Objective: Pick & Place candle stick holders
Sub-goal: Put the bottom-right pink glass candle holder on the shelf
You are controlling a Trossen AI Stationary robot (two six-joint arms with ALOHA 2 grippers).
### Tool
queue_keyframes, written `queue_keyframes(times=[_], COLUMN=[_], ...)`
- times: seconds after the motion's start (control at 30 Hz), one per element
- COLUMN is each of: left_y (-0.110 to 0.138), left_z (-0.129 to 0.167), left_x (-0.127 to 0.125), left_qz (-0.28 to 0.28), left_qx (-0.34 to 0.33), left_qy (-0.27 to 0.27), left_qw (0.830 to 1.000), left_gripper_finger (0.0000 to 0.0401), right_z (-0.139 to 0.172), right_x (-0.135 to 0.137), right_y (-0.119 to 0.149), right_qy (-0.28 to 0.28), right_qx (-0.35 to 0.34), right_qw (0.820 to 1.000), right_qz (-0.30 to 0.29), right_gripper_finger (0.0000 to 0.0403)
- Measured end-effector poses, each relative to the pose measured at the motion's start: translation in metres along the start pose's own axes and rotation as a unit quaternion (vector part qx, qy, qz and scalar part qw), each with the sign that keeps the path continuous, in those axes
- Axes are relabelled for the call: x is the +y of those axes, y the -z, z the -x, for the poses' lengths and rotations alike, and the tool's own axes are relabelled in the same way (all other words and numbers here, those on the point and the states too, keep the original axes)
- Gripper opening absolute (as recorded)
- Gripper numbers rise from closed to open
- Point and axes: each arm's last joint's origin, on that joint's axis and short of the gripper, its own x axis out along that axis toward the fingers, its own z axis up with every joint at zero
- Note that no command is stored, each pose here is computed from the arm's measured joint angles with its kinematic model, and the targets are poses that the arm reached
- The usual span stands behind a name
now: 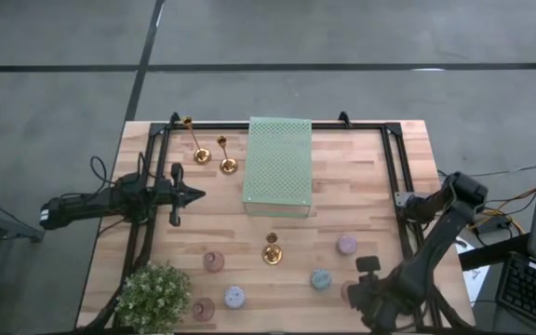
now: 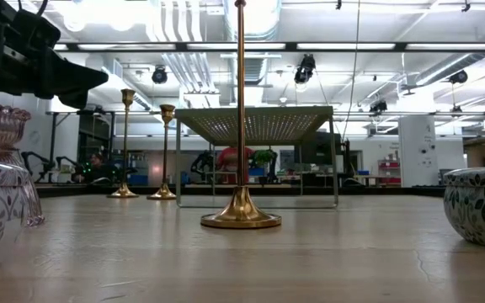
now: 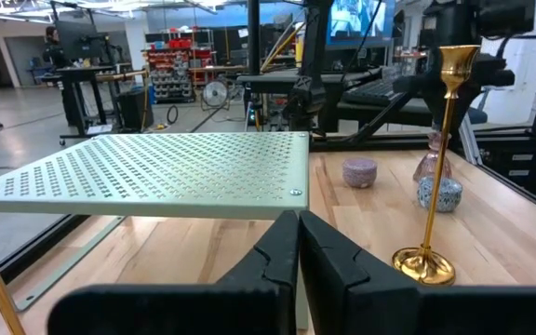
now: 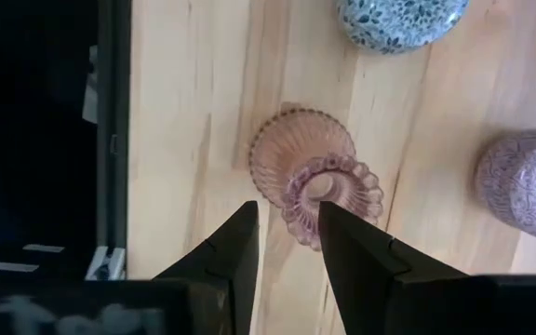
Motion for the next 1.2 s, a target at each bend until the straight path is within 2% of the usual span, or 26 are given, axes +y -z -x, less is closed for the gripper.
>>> queue_keyframes(times=[0.47,0.83,1.2], left_y=[0.000,0.000,0.000], left_z=[0.000,0.000,0.000], left_x=[0.000,0.000,0.000], left_qz=[0.000,0.000,0.000], left_qx=[0.000,0.000,0.000], left_qy=[0.000,0.000,0.000], left_qw=[1.000,1.000,1.000], left_gripper_finger=[0.0019,0.0019,0.0019], right_z=[-0.008,-0.021,-0.021], right_x=[-0.002,-0.003,-0.005], right_y=[0.001,0.004,0.006], right_qy=[0.026,0.021,0.028], right_qx=[-0.010,-0.016,-0.011], right_qw=[1.000,1.000,0.999], right_qz=[0.008,0.009,0.012], right_gripper_finger=[0.0080,0.0085,0.0036])
